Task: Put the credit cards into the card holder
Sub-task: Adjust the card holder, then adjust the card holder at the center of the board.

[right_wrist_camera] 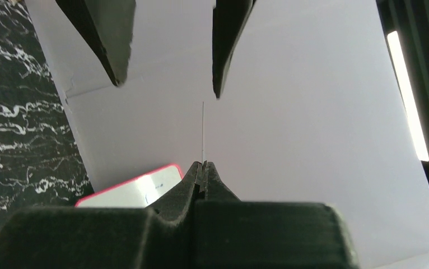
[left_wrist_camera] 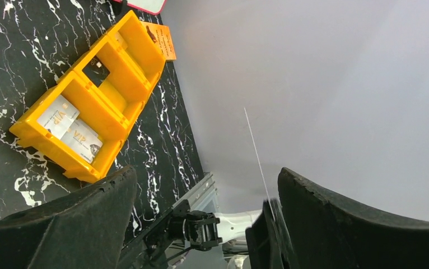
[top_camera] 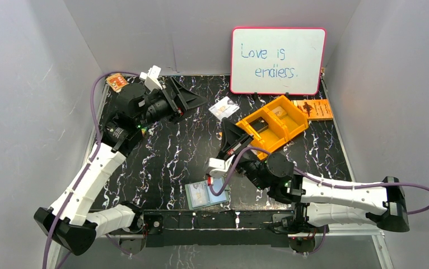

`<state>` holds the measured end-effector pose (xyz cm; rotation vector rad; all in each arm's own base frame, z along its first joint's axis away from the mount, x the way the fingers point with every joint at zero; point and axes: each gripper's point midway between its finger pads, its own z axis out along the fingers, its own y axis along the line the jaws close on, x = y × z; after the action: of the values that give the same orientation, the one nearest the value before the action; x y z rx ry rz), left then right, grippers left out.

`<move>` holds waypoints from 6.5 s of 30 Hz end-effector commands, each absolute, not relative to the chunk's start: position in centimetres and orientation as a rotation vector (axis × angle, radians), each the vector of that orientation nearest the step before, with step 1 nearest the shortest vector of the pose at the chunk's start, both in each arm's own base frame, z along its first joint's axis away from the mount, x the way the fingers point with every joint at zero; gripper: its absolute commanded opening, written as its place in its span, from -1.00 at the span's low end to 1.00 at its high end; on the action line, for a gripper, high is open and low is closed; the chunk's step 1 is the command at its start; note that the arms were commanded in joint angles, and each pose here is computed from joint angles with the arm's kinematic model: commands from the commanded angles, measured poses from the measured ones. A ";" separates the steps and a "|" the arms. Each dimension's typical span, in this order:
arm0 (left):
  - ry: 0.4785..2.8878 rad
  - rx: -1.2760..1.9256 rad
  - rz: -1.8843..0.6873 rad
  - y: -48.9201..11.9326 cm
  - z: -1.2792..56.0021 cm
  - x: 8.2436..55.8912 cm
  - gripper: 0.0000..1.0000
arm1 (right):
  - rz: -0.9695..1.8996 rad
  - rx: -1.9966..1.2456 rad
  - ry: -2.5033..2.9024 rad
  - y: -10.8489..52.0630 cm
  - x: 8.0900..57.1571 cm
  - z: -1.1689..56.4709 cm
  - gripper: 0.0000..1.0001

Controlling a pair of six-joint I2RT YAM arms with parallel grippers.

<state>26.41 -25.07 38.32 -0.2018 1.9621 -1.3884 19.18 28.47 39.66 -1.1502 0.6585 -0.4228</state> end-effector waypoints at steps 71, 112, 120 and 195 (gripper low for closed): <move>1.512 -0.443 -1.329 -16.8 40.8 22.3 -1.00 | 1.653 -0.295 1.596 34.5 16.2 39.5 0.47; 1.419 -0.388 -1.461 -17.2 41.5 20.3 -1.00 | 2.065 -0.139 1.425 37.8 15.6 41.8 0.17; 1.434 -0.394 -1.472 -17.5 41.4 20.5 -1.00 | 2.086 -0.185 1.402 38.3 15.3 42.5 0.10; 2.955 0.093 -0.408 -19.9 2.6 11.7 0.44 | 1.117 -0.221 2.581 27.0 9.9 11.3 -1.00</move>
<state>11.51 -19.85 3.23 0.0506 2.9621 -0.4271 9.97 27.53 10.98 -0.2550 2.5983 1.1239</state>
